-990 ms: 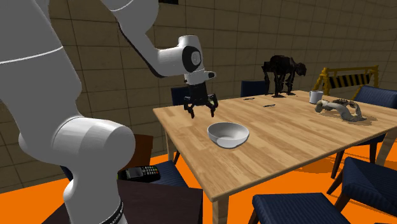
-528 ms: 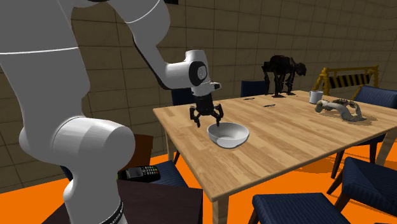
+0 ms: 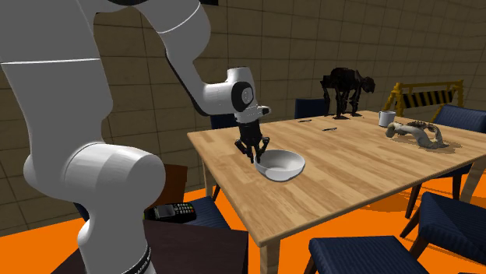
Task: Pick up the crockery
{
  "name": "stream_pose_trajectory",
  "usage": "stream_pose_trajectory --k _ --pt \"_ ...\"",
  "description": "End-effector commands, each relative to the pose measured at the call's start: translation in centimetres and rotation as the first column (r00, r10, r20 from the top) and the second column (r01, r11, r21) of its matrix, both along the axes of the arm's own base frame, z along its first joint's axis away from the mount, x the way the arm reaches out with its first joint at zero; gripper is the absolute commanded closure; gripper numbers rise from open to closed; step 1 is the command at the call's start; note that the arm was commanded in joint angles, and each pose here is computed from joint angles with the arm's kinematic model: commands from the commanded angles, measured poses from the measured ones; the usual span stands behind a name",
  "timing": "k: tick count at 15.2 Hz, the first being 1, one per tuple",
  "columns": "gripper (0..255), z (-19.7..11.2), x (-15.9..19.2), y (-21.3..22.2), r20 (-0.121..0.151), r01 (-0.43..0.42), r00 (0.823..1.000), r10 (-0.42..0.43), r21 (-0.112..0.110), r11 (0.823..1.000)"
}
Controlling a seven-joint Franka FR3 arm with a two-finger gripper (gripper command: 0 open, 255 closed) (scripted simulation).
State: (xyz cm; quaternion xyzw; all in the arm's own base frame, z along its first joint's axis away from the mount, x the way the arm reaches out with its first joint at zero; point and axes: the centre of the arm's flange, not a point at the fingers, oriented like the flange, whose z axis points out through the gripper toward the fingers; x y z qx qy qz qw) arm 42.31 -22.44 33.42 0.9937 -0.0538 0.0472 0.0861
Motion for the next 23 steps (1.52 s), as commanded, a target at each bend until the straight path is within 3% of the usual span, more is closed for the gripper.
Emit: stream_pose_trajectory --k 1,6,23 --pt "255 0.0 0.0 0.0 0.0 0.0 1.0 0.0 0.0 1.0" --pt "255 0.0 -0.1 0.0 0.0 0.0 1.0 0.0 0.0 1.0" --pt "255 8.0 -0.1 0.0 0.0 0.0 1.0 0.0 0.0 1.0"
